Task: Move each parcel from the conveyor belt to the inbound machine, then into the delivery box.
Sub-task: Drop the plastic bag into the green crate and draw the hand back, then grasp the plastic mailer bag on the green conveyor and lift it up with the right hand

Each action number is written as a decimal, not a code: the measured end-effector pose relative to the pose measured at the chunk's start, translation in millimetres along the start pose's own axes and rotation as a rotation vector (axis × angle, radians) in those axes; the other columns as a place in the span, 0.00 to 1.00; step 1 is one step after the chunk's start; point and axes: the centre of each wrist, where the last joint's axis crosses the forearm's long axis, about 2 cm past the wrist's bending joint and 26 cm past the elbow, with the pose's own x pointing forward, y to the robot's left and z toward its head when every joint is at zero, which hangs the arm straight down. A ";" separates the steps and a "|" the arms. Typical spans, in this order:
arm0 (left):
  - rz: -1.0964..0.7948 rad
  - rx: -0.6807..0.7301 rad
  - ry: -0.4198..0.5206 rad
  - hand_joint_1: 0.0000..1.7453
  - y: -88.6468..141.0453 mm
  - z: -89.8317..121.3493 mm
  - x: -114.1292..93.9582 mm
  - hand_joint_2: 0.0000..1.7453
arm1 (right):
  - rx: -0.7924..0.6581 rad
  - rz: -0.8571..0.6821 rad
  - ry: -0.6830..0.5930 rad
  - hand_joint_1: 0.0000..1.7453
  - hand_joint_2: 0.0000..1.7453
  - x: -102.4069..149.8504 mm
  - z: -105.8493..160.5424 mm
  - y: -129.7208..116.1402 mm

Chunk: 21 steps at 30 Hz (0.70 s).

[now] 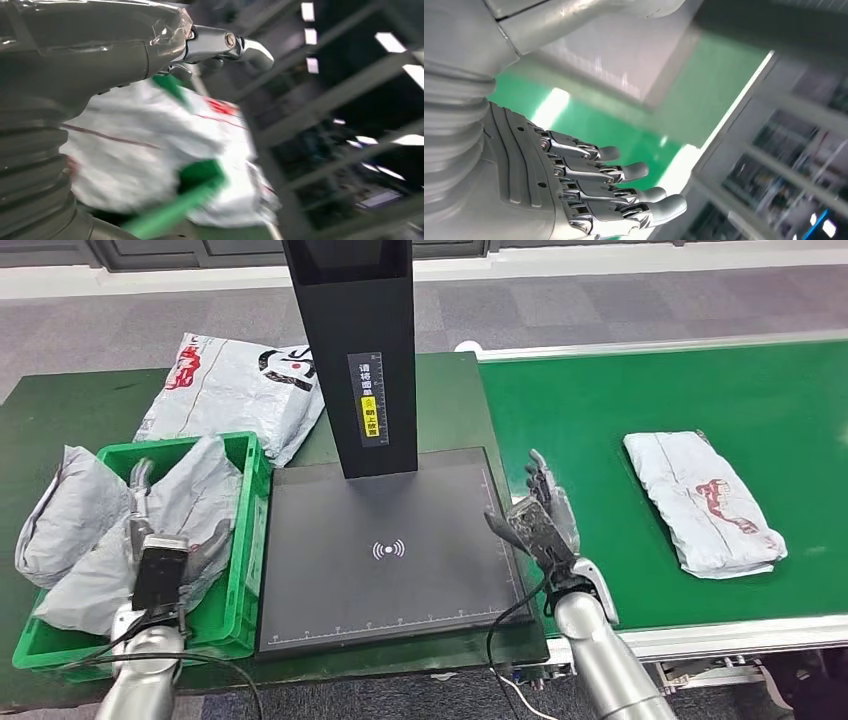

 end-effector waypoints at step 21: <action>0.128 -0.204 -0.150 0.00 -106.4 -27.5 53.7 1.00 | -0.095 0.370 0.141 0.00 1.00 -36.0 -48.7 -34.8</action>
